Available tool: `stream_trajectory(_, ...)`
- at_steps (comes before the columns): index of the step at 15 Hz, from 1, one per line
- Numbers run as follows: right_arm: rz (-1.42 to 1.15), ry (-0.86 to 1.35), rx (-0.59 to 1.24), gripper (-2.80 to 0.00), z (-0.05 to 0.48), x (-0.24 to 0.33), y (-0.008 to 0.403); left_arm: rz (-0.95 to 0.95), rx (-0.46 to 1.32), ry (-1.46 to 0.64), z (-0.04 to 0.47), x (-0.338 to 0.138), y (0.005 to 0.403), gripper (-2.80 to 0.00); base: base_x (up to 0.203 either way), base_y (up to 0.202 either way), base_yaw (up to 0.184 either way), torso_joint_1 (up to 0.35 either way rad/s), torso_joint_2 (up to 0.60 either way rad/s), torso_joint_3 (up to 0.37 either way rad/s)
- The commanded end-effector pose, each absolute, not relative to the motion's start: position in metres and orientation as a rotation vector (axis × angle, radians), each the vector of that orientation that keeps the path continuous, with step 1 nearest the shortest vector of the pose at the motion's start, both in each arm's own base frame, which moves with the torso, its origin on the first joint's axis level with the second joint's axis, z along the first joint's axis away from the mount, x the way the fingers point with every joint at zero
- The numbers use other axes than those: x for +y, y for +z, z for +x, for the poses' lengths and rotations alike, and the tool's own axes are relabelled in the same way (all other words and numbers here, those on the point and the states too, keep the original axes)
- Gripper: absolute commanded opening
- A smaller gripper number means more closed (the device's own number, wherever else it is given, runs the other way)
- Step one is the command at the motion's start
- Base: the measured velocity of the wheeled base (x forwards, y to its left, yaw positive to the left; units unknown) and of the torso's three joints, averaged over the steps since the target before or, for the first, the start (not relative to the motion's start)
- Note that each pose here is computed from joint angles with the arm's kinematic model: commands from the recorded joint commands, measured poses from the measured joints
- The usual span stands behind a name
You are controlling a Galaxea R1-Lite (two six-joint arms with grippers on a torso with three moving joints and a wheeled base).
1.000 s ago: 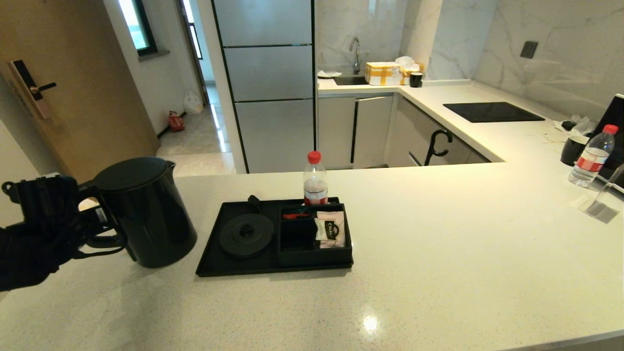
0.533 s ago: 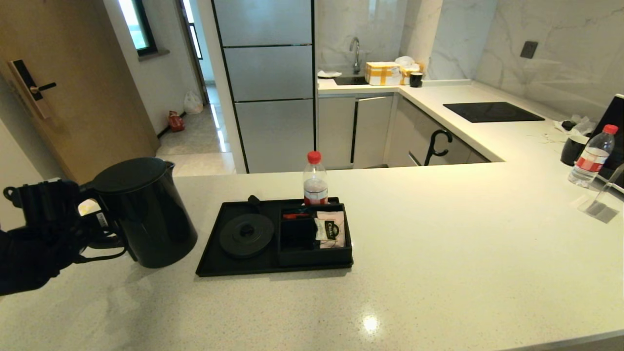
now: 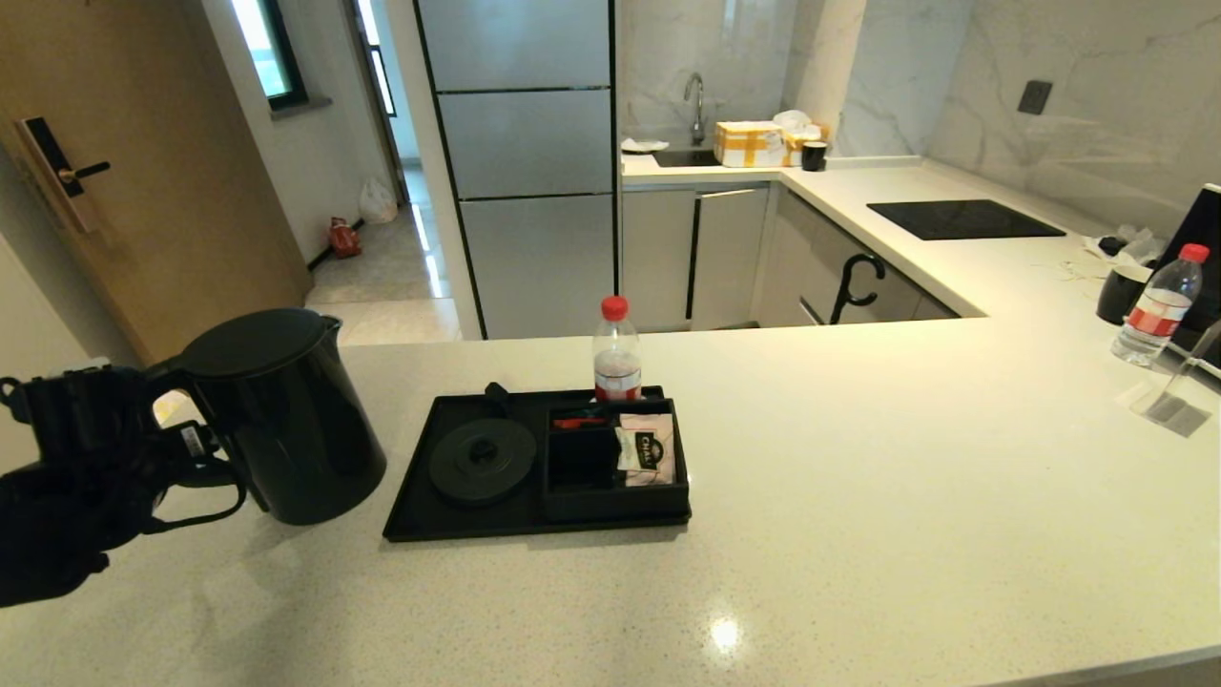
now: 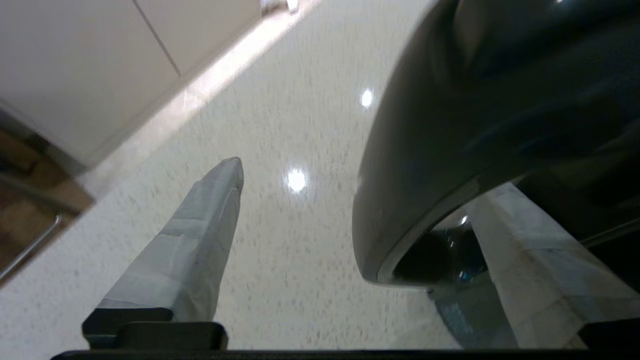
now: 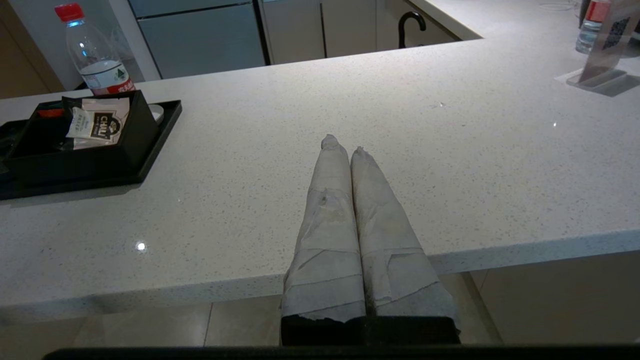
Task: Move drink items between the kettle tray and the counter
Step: Place it on the left
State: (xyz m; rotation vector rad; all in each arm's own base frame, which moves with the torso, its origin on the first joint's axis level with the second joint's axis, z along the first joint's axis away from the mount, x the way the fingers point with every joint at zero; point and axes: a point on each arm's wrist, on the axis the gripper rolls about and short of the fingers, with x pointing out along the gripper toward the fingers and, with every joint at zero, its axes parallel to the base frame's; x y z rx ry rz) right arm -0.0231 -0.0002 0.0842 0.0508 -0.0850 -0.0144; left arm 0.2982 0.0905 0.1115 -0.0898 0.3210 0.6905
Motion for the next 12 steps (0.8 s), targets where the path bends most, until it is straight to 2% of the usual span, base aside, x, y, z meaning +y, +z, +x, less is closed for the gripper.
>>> stream_trajectory(1, 0.051, -0.015, -0.055, -2.80, -0.021, 0.000, 0.075, -0.079, 0.298, 0.686, 0.291, 0.088, 0.114, 0.00, 0.000, 0.000, 0.000, 0.000, 0.00, 0.000)
stream_trajectory(9, 0.051, -0.015, -0.056, -2.80, -0.021, 0.000, 0.076, -0.066, 0.272, 0.626, 0.273, 0.069, 0.126, 0.00, 0.000, 0.000, 0.000, 0.000, 0.00, 0.000)
stream_trajectory(12, 0.051, -0.015, -0.056, -2.80, -0.021, 0.000, 0.076, -0.063, 0.228, 0.550, 0.247, 0.044, 0.143, 0.00, 0.000, 0.000, 0.000, 0.000, 0.00, 0.000)
